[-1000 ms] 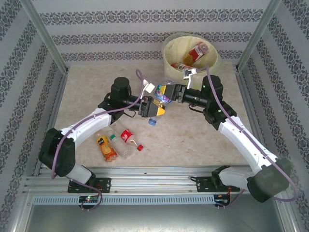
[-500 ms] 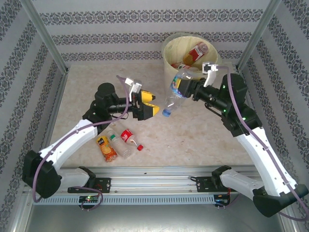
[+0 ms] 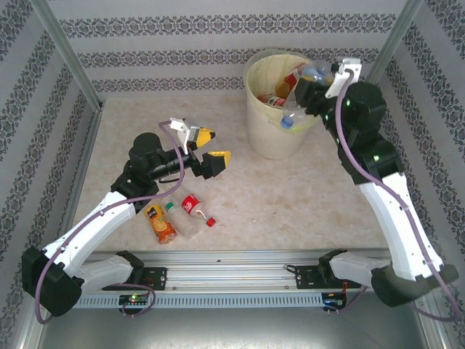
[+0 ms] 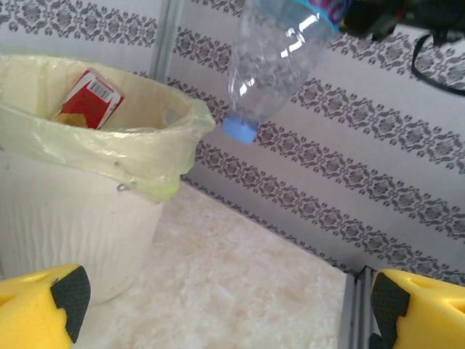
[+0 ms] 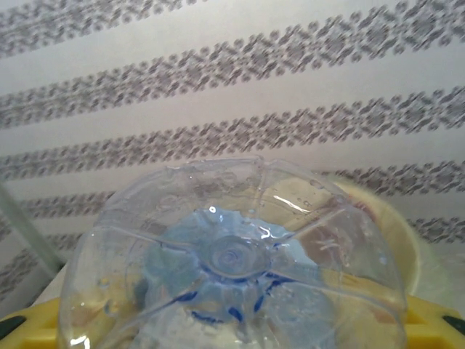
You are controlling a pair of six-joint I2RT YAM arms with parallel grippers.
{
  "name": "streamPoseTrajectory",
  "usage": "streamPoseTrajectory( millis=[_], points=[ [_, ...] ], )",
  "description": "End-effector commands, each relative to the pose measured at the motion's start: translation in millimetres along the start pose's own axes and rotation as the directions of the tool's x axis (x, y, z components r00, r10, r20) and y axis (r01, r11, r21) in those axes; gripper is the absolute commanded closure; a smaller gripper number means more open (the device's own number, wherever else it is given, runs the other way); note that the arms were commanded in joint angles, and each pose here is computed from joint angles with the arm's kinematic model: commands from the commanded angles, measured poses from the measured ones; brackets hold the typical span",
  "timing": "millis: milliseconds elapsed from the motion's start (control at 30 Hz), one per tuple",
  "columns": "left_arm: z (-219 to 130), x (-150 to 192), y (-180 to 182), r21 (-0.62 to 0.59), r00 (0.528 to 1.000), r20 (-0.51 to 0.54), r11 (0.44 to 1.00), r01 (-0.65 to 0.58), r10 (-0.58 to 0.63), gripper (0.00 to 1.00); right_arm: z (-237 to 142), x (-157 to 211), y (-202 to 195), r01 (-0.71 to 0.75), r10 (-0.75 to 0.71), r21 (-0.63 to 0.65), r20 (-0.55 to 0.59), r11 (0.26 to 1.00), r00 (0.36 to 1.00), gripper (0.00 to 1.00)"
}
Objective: Put the plastic bottles in the bin
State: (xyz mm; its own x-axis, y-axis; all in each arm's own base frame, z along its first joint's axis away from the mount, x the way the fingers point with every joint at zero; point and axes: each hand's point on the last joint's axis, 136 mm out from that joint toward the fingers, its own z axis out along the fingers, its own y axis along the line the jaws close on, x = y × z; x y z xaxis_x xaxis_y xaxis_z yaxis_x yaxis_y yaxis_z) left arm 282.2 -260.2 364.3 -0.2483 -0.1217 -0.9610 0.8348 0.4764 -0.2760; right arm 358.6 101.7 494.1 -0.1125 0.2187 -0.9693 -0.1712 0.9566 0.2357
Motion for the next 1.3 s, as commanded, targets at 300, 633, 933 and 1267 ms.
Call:
streamPoseTrajectory(
  millis=[300, 633, 933, 1267],
  points=[
    [-1.7, 18.2, 18.7, -0.108, 0.995, -0.074, 0.992, -0.071, 0.064, 0.0, 107.7, -18.7, -27.9, -0.014, 0.011, 0.085, 0.04, 0.996, 0.999, 0.44],
    [-4.0, 27.5, 34.0, -0.183, 0.987, -0.123, 0.976, -0.12, 0.098, 0.0, 182.0, 25.2, -30.9, -0.082, 0.085, 0.061, -0.052, 0.995, 0.995, 0.44],
    [-4.3, 32.3, 38.0, -0.209, 0.981, -0.16, 0.967, -0.144, 0.112, 0.0, 231.5, 72.7, -38.3, -0.114, 0.124, 0.075, -0.151, 0.991, 0.981, 0.41],
    [-3.2, 38.1, 39.9, -0.211, 0.976, -0.18, 0.965, -0.156, 0.118, 0.0, 247.3, 98.1, -54.1, -0.126, 0.149, 0.121, -0.209, 0.985, 0.966, 0.23]
  ],
)
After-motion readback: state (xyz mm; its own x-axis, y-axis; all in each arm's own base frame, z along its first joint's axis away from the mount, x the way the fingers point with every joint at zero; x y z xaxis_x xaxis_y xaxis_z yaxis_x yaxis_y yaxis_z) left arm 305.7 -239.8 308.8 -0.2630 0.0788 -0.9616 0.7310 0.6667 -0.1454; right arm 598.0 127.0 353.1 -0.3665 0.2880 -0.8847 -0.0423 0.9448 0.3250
